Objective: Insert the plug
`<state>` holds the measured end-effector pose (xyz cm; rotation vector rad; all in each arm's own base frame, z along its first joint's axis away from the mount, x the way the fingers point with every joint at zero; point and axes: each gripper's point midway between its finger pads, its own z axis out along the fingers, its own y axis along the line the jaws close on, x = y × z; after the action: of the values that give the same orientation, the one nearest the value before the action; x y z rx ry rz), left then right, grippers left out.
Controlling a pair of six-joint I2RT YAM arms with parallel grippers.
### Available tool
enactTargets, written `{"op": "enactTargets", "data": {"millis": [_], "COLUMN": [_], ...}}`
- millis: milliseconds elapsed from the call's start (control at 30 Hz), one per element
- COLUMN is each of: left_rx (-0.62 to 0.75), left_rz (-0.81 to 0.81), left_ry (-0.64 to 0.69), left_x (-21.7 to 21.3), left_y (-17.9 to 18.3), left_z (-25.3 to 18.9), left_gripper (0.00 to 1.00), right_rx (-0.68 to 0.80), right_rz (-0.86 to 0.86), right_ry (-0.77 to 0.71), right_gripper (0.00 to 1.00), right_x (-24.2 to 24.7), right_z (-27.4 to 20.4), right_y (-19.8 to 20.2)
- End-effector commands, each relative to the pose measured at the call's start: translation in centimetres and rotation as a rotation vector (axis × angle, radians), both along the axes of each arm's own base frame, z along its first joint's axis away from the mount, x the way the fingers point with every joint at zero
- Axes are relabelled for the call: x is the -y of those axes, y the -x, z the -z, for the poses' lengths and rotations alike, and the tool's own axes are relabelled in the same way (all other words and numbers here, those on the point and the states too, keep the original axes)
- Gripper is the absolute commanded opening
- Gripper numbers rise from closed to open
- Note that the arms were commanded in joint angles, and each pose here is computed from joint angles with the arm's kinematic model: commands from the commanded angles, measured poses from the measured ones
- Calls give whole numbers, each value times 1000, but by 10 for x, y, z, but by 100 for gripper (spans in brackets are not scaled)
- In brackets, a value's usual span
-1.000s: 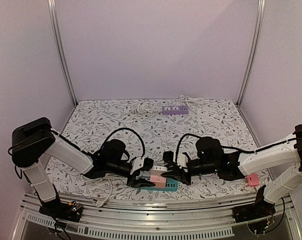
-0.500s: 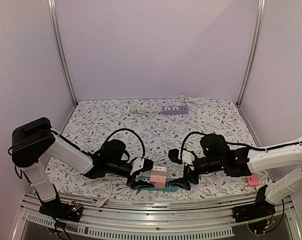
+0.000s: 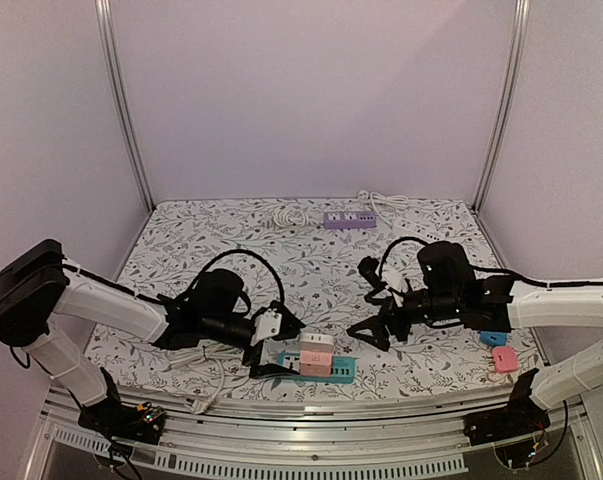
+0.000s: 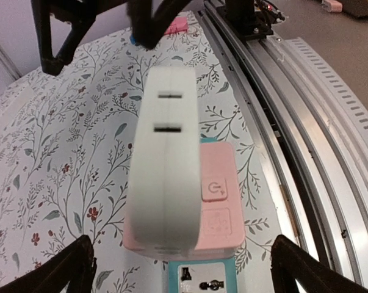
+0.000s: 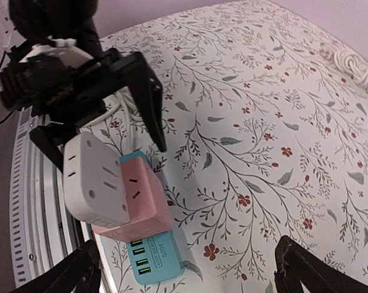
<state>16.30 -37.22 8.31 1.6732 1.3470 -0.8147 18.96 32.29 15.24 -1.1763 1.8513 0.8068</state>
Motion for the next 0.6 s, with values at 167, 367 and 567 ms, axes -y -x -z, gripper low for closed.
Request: {"op": "enactTargets", "data": {"millis": [167,367,567], "left_rx": [51,107,201], "left_rz": [-33,-85,-61], "left_ry": [-206,-305,-417], "left_x": [-62,-80,-107], "left_y": [9,3,6], "left_z": [1,-13,8], "left_gripper": [95,93,94], "right_rx": [-565,-816,-926], "right_rz": [581,764,696], "right_ry": [274,127,57], "right_gripper": [73,62,60], "right_x": [51,68,40], "right_z": [79,88,97], "right_y": [-41,-12,12]}}
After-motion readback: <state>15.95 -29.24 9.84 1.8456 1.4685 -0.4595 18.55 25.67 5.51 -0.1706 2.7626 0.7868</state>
